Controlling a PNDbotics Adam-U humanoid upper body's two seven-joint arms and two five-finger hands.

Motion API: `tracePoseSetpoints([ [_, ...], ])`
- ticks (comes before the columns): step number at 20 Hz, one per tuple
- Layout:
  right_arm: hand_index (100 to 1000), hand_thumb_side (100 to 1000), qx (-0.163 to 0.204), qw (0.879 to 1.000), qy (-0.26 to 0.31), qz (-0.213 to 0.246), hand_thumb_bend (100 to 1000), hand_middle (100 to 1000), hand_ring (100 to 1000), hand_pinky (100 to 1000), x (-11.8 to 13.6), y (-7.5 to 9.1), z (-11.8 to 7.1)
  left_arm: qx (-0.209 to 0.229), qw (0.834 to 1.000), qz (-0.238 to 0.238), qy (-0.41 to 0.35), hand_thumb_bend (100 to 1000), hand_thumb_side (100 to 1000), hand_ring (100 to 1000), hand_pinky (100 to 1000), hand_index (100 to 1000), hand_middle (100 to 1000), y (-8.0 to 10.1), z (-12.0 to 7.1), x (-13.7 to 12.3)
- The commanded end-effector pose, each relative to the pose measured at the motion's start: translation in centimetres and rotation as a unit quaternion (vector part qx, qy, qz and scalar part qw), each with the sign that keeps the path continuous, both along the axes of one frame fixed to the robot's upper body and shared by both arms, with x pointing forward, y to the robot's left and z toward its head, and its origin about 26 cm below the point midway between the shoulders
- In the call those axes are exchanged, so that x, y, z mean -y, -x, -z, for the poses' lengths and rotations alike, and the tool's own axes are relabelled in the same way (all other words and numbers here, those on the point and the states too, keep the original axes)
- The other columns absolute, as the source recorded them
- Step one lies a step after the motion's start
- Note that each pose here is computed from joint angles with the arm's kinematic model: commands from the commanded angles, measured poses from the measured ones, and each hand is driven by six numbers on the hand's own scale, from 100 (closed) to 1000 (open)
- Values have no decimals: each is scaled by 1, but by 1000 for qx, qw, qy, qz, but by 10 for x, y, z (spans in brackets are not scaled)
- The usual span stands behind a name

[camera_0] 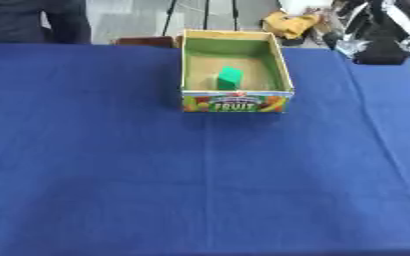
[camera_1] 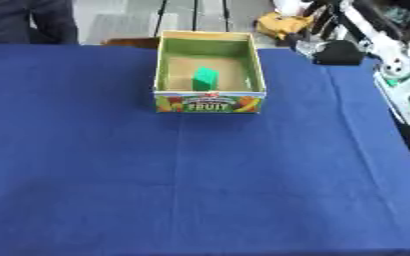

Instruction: Pick up objects on the table and place them in the box.

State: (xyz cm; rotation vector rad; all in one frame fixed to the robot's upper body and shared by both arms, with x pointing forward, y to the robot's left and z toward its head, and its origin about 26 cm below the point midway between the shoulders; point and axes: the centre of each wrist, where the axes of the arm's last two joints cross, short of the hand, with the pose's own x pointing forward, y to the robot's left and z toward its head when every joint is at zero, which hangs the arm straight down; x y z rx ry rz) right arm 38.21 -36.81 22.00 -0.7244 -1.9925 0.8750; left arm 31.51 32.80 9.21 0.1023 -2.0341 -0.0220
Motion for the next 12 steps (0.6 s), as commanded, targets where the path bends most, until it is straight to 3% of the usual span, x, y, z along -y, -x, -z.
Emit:
tracePoseSetpoints([
  [1,884,469,38,998,-54,-3,321,668,533,459,2,16,-11,9,1000,-8,-4,648,687,835,648,775,710,1,-6,-4],
  [4,880,478,33,992,-119,9,286,648,515,440,2,26,12,11,1000,-8,-1,644,687,836,648,774,710,0,-6,-3],
  [6,880,438,17,986,-168,9,303,643,513,436,2,32,30,12,1000,-9,0,651,684,836,648,775,710,0,-7,-2],
  [7,880,500,8,983,-184,7,307,644,514,437,3,35,37,13,1000,-9,0,643,688,836,648,775,711,-1,-7,-2],
  [12,882,516,-15,971,-239,8,320,640,514,435,4,45,62,11,1000,-12,2,642,688,837,648,774,710,0,-6,-3],
])
